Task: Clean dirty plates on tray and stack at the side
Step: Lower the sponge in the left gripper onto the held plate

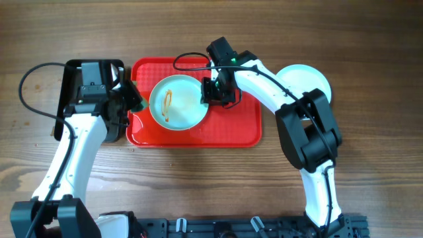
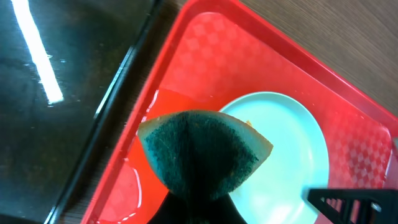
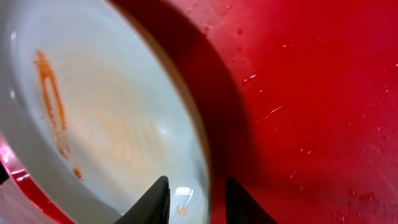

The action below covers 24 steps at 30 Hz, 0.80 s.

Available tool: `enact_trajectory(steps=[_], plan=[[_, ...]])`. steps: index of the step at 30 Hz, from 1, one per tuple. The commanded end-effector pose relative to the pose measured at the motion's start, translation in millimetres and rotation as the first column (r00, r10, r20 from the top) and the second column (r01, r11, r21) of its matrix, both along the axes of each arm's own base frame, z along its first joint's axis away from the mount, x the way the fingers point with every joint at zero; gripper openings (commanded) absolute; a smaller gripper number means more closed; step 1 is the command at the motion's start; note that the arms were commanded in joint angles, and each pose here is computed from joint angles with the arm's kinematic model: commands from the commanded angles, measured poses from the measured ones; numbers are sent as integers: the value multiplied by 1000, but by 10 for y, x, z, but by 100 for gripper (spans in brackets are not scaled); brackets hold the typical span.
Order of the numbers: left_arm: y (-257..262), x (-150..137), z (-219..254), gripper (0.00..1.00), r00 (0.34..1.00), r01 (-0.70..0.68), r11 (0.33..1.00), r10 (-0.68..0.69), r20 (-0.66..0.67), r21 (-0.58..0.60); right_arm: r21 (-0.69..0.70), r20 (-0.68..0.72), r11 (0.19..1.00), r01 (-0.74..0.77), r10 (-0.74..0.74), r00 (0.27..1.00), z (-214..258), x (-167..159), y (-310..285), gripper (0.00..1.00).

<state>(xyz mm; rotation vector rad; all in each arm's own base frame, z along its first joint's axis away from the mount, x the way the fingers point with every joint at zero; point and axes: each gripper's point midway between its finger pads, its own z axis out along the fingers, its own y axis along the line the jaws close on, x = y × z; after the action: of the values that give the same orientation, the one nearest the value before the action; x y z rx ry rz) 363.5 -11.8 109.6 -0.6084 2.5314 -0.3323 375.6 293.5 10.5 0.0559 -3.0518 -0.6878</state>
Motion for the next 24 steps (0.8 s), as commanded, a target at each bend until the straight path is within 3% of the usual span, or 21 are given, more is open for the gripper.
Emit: enact_trajectory(steps=[1,4,10,13,24], plan=[[-128,21,-15,4,999,49,999,-49,3,-2,-35,-55,999,38,-40,998,-243,-45,-52,30],[-165,40,-69,4,998,59,998,-59,-5,-3,-34,-53,998,43,-45,998,-247,-34,-47,29],[-239,26,-309,4,994,79,997,-80,-72,-5,-34,-52,998,44,-46,998,-251,-31,-46,10],[-255,43,-341,4,994,84,996,-84,-73,-5,-35,-54,998,44,-46,998,-256,-33,-48,5],[-265,74,-421,4,988,137,990,-135,-76,20,-38,-52,998,44,-46,998,-260,-30,-53,4]])
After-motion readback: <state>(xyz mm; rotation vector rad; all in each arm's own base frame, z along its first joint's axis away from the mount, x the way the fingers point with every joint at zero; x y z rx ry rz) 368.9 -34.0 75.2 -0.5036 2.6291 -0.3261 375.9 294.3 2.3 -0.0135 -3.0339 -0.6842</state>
